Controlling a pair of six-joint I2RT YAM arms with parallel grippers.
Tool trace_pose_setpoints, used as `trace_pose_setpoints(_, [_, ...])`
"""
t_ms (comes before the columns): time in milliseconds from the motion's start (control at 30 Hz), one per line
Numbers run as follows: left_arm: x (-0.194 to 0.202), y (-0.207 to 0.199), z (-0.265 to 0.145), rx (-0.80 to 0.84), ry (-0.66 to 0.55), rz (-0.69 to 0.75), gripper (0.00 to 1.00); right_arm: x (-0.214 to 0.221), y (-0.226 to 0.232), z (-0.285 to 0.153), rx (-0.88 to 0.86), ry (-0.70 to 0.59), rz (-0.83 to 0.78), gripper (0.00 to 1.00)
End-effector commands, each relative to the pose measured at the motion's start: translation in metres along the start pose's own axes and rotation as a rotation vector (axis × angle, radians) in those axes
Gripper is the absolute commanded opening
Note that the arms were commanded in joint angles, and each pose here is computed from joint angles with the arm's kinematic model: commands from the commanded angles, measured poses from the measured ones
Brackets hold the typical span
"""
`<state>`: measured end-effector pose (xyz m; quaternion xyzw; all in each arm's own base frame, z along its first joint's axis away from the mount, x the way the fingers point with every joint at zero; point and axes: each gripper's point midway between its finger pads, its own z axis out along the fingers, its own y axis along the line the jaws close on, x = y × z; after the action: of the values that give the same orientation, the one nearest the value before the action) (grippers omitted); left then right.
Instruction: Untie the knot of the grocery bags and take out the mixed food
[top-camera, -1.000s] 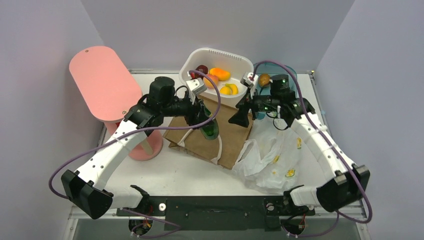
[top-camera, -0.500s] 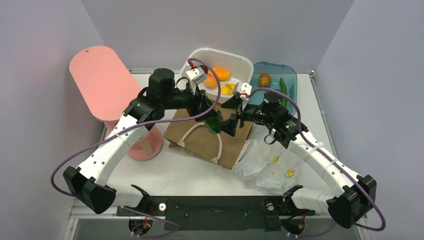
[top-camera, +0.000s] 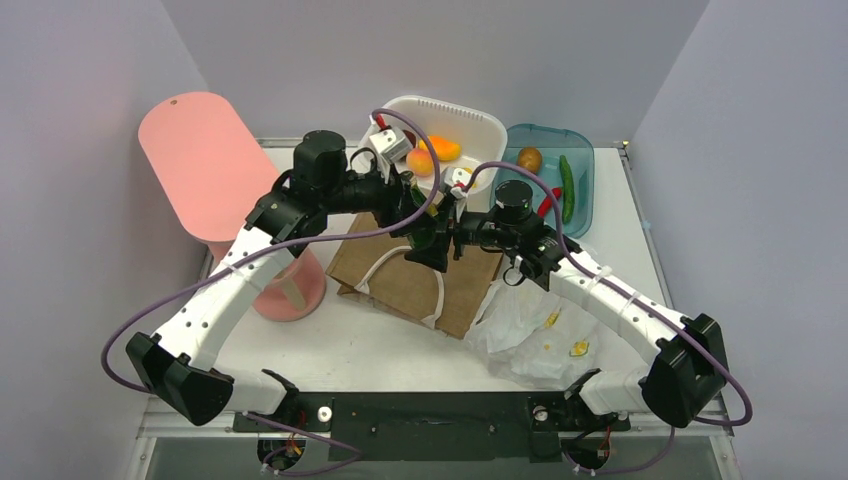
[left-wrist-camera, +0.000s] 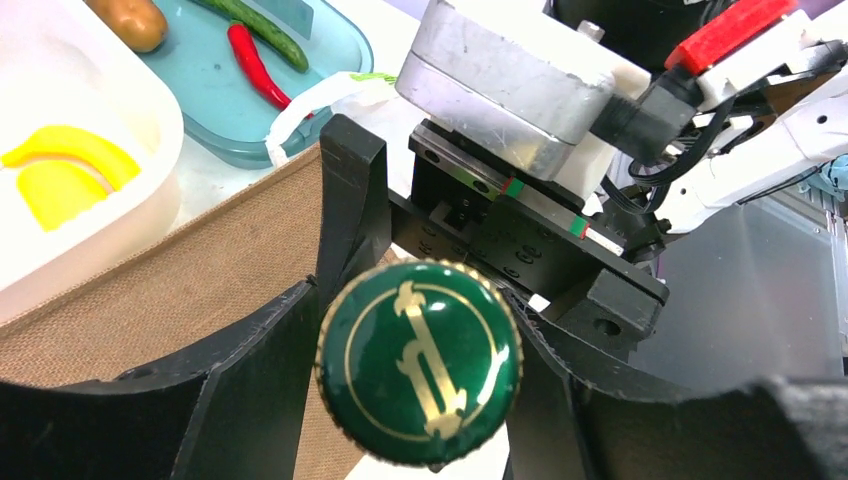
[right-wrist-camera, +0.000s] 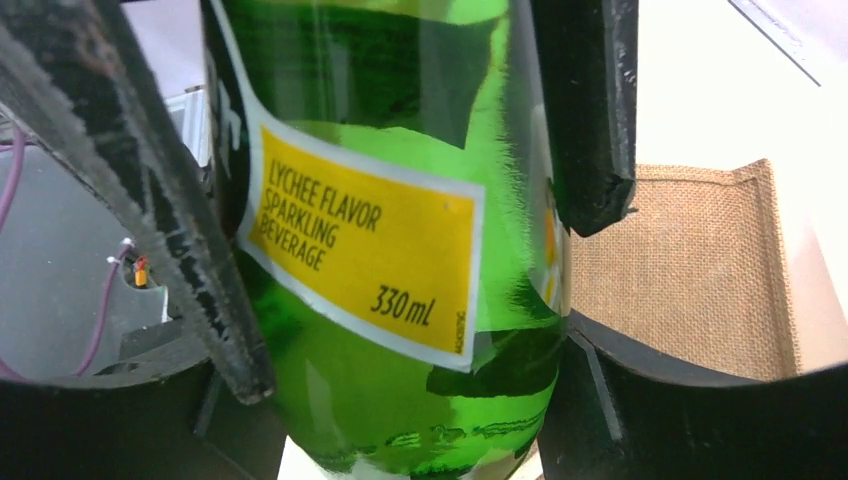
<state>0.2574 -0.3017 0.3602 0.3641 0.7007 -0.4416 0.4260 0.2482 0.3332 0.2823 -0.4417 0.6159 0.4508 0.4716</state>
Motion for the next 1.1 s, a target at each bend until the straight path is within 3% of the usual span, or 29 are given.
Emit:
trace_pose_setpoints(0, [-0.074,-0.028,-0.025,0.030,-0.213,0.180,0.00,-0.053,0.004,0.004,-0.010,-0.153,-0.058,0.15])
trace_pose_setpoints(33, [-0.079,-0.027,-0.029,0.010,-0.237,0.187,0.05,-0.057,0.004,0.004,-0.003,-0.170,-0.039,0.02])
trace_pose_setpoints(67, [-0.079,-0.024,-0.029,-0.001,-0.245,0.168,0.24,-0.067,0.003,0.005,0.001,-0.209,-0.052,0.00])
trace_pose_setpoints(133, [-0.084,-0.020,-0.034,-0.028,-0.292,0.138,0.35,-0.086,0.002,0.003,0.018,-0.289,-0.034,0.00])
trace_pose_setpoints(233, [-0.094,-0.015,-0.040,-0.058,-0.368,0.110,0.39,-0.115,0.001,0.001,0.031,-0.405,0.009,0.00])
trace_pose_setpoints(400, [-0.105,-0.014,-0.043,-0.056,-0.429,0.071,0.43,-0.132,0.009,0.003,0.000,-0.458,0.038,0.00])
trace_pose_setpoints(700, [-0.129,-0.023,-0.045,0.018,-0.518,-0.003,0.47,-0.130,0.017,0.009,-0.027,-0.440,0.027,0.00])
trace_pose_setpoints(1067, [-0.157,-0.029,-0.053,0.023,-0.581,-0.025,0.66,-0.113,0.020,0.018,-0.036,-0.389,0.024,0.00])
